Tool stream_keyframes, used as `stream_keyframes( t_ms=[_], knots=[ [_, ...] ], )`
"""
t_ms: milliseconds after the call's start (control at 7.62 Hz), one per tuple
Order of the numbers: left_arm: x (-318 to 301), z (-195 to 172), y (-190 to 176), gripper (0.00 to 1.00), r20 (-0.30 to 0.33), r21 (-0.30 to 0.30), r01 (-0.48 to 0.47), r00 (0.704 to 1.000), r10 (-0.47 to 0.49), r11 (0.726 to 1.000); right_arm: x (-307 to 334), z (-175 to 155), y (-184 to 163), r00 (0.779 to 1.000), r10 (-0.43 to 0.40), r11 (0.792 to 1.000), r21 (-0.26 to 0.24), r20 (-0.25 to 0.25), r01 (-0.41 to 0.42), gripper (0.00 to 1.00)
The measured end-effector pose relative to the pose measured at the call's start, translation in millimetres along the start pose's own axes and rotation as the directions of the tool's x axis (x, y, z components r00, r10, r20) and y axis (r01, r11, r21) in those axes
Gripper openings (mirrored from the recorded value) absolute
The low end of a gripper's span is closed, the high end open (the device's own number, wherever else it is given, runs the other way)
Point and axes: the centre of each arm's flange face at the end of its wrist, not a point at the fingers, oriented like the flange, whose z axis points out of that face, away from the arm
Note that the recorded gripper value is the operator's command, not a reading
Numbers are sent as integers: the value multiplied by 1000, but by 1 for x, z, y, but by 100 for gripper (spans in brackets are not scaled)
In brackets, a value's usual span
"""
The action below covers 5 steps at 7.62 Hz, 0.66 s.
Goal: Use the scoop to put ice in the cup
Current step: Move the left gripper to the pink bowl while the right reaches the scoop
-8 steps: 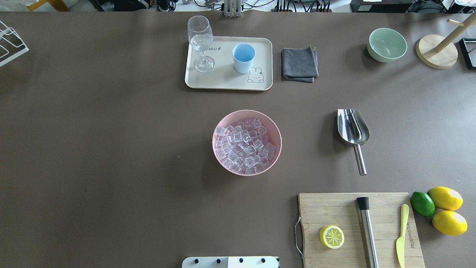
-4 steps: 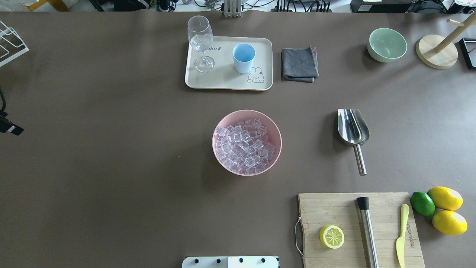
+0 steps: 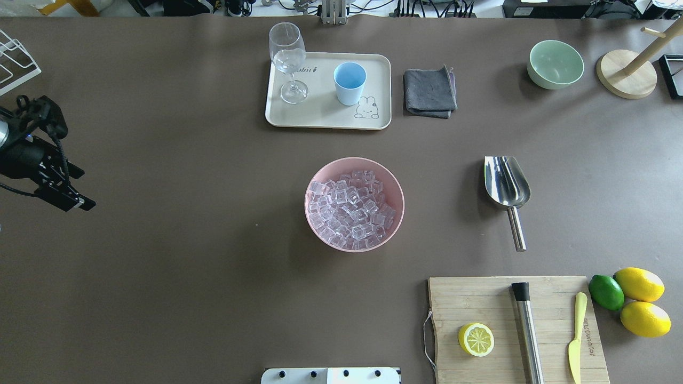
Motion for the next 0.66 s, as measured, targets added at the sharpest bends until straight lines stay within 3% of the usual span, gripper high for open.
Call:
stream_keyframes(
  t_ms=[131,394,656],
  knots=[
    [23,18,-24,99,-28,21,-86,996,86,996,-36,5,-2,999,27,1000,-15,19,-27,99],
    [81,58,-60,99,42,86,-276,961,273,957,-114,19,2,994,97,994,-60,51,-94,99],
    [124,75,-89,99,50,124,-311,951,307,942,-195,34,-2,985,159,983,-103,73,-151,99]
  ],
)
